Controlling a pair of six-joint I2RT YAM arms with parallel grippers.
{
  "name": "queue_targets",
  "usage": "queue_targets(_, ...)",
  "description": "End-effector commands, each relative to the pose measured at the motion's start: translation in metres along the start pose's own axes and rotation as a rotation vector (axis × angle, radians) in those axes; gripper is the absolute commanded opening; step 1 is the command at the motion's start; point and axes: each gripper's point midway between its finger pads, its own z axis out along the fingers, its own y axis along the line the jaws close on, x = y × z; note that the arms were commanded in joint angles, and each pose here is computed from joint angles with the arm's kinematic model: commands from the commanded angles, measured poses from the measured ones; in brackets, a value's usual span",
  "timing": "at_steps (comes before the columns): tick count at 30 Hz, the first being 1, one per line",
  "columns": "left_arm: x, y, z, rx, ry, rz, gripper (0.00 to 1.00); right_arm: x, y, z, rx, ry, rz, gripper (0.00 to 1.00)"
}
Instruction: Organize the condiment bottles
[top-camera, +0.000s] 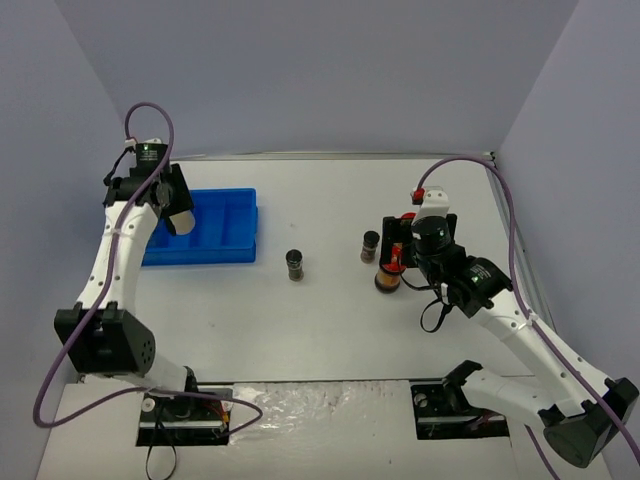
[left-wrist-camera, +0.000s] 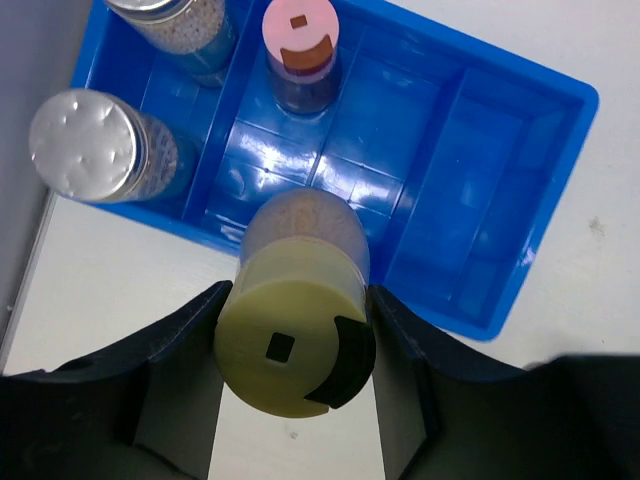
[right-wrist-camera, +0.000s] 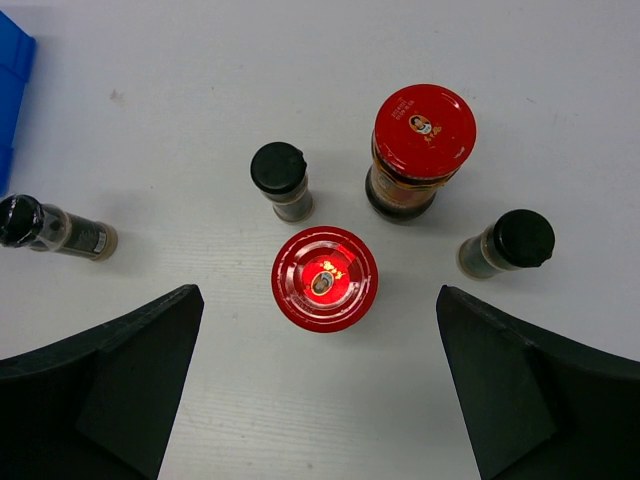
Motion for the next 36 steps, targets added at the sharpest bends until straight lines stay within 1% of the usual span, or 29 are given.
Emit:
queue_targets(1,-0.039,0.004,0.017,0.029,-0.065,-0.028,0.16,-0.03,0.01,-0.004,-0.048,-0.084,0.03,1.0)
queue_targets(5,-0.042,0.014,0.04,-0.012,-0.052,-0.035,0.16,-0.029,0.009,-0.006,-0.053,-0.087,0.024,1.0)
queue_targets(9,-0.038,0.026,0.06,-0.036,-0.039,-0.059,0.16,-0.026,0.008,-0.007,-0.057,-0.086,0.023,1.0)
queue_targets(11,-0.034,0.026,0.067,-0.032,-0.033,-0.054,0.16,-0.023,0.007,-0.007,-0.054,-0.081,0.02,1.0)
queue_targets(21,0.005,0.031,0.105,-0.058,0.043,-0.06,0.18,-0.02,0.007,-0.002,-0.048,-0.07,-0.002,1.0)
queue_targets(26,0.014,0.033,0.115,-0.076,0.065,-0.058,0.28,-0.021,0.007,0.0,-0.048,-0.069,-0.005,1.0)
queue_targets(29,0.014,0.033,0.114,-0.075,0.065,-0.064,0.43,-0.019,0.008,0.0,-0.053,-0.064,-0.003,1.0)
queue_targets(30,0.014,0.033,0.113,-0.074,0.065,-0.067,0.52,-0.018,0.009,0.0,-0.056,-0.065,-0.002,1.0)
queue_targets(33,0.01,0.032,0.106,-0.065,0.053,-0.073,0.68,-0.017,0.009,-0.001,-0.059,-0.062,-0.001,1.0)
queue_targets(35,0.008,0.031,0.1,-0.057,0.051,-0.075,0.76,-0.017,0.009,-0.001,-0.062,-0.064,0.001,1.0)
queue_targets(36,0.006,0.03,0.096,-0.052,0.043,-0.078,0.78,-0.018,0.009,-0.002,-0.062,-0.067,0.003,1.0)
